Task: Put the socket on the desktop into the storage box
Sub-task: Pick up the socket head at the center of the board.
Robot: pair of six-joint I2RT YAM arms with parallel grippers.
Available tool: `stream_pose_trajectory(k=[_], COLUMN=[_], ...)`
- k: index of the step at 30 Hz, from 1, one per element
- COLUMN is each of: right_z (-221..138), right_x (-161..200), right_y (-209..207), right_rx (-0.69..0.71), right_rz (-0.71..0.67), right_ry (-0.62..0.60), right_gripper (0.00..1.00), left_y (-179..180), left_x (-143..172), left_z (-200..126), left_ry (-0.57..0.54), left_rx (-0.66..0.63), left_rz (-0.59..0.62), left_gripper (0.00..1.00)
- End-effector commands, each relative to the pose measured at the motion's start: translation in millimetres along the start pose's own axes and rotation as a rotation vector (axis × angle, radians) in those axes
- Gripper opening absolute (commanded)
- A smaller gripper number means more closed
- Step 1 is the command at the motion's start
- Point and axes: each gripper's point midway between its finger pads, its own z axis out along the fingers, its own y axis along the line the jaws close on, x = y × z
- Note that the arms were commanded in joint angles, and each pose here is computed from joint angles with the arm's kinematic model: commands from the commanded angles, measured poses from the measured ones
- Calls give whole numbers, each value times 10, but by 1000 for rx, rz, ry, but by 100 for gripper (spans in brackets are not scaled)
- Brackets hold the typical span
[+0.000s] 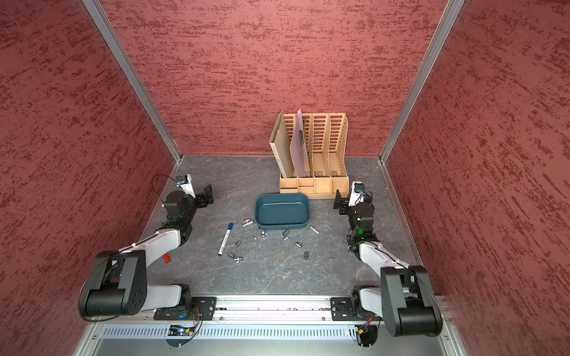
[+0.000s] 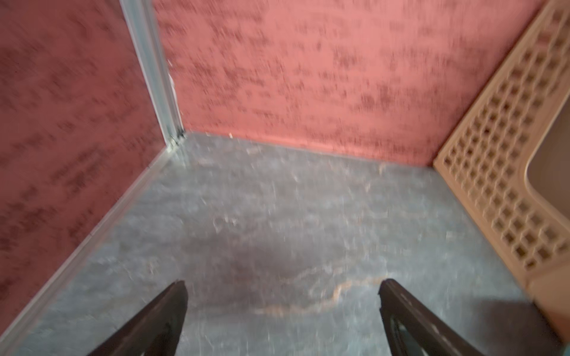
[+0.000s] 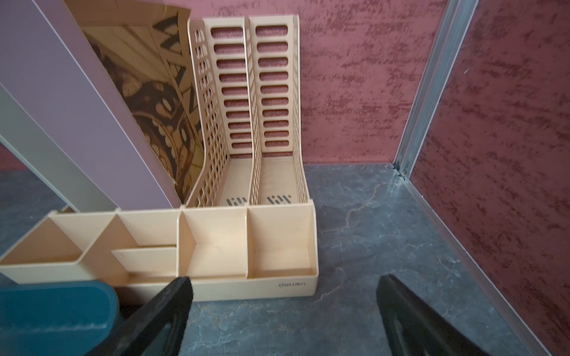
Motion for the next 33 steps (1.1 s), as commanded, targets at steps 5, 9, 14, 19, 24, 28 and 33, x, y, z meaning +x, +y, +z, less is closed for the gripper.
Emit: stream_pose_trajectory(k=[5, 9, 14, 19, 24, 28, 33], right_z=[-230, -451, -564, -653, -774, -875, -929], right_x=[-333, -418, -365, -167, 31, 215, 556], right_y=[57, 36, 338, 604, 762, 816, 924], right_rx=[-13, 47, -84, -193, -243, -233, -224], right_rz=[182, 404, 501, 532, 535, 492, 394], right_ry=[108, 238, 388, 590, 734, 820, 948], right_gripper=[98, 98, 99, 98, 84, 76, 70], left_y=[-83, -143, -527, -904, -1235, -1539, -1804], left_x=[-198, -292, -319, -170, 144, 448, 765], left_z=[-265, -442, -700, -1029, -1322, -1597, -1903], left_ry=[140, 247, 347, 480, 644, 760, 846], left_rx=[89, 176, 349, 416, 472, 528, 573], left_rz=[-289, -621, -669, -608, -551, -498, -442], left_gripper=[100, 100, 100, 100, 98, 96, 93])
